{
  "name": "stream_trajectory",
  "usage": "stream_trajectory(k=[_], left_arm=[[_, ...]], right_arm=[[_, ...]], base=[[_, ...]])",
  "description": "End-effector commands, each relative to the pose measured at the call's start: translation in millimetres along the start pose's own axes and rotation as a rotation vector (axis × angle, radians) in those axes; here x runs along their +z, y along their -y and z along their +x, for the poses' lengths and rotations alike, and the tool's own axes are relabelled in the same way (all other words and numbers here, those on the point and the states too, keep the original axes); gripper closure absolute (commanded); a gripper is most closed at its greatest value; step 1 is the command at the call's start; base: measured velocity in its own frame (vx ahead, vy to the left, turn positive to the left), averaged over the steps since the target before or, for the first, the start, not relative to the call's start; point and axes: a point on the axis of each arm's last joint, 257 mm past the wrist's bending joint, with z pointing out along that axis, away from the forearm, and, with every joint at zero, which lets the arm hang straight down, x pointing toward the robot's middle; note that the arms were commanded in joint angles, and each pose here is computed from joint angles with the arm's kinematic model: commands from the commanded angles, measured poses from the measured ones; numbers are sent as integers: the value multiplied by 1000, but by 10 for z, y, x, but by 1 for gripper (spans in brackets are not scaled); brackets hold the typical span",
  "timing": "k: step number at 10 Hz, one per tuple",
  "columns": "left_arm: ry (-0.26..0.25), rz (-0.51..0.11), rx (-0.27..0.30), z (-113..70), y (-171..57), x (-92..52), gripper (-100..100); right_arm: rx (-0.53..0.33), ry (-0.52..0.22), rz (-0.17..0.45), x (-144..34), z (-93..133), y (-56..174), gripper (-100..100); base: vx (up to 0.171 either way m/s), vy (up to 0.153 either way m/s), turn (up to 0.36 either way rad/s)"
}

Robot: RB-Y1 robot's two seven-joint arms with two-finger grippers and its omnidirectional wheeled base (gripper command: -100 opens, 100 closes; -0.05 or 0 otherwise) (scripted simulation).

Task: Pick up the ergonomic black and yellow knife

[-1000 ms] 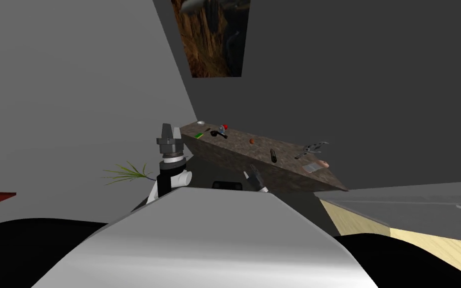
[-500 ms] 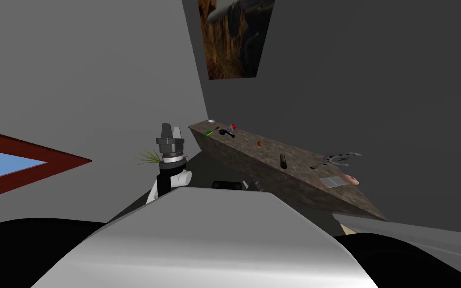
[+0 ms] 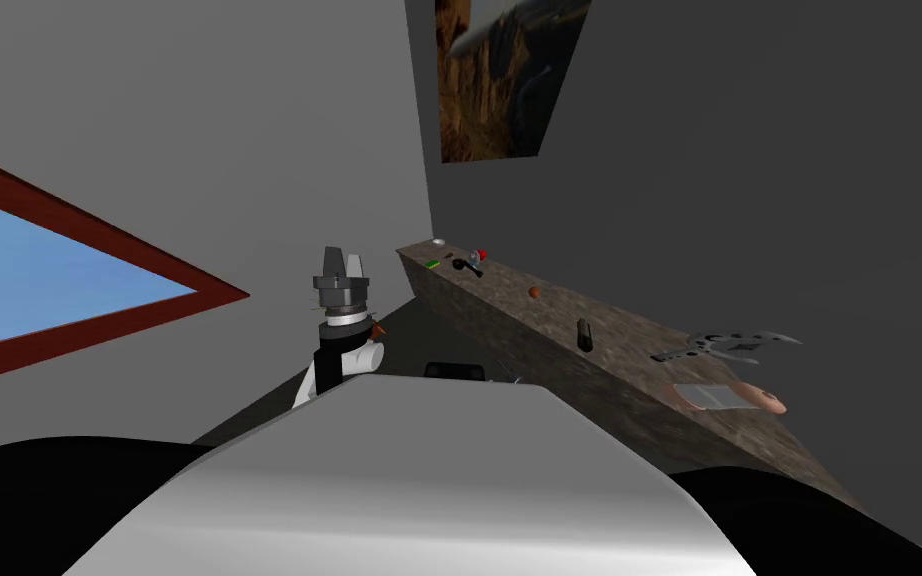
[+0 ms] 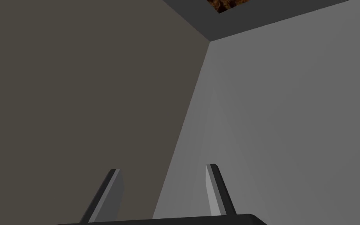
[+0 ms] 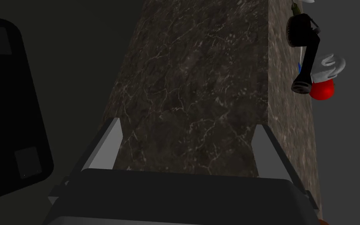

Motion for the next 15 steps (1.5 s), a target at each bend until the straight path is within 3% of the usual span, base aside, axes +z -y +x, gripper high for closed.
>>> stream_trajectory(k=[1,2,5,7,10,11,12,14,15], left_arm=[[0,0,0,0,0,0,0],[0,0,0,-1,0,-1,0],[0,0,0,-1,0,-1,0],[0,0,0,-1,-1,-1,0],[0,0,0,-1,-1,-1,0],[0,0,0,0,0,0,0],[0,0,0,-1,-1,-1,0],[0,0,0,-1,-1,-1,0],[0,0,0,-1,-1,-1,0]], right_arm=[[2,3,55,-106,-47,141,-100],[1,2,56,-109,-49,142,-100],[66,32,186,-422,-144,530,-100],[40,30,219,-497,-198,558,-100],[94,73,345,-871,-331,872,-100],[69,72,373,-944,-385,882,-100],[105,99,418,-1105,-436,1003,-100],[78,99,449,-1187,-497,1004,-100],[102,127,500,-1374,-573,1105,-100]], base=[[-38,-7,169],[-16,-5,-21],[-30,-7,337],[-22,-16,65],[-29,-16,315],[-34,-29,157],[-39,-30,330],[-20,-28,64],[-22,-25,268]])
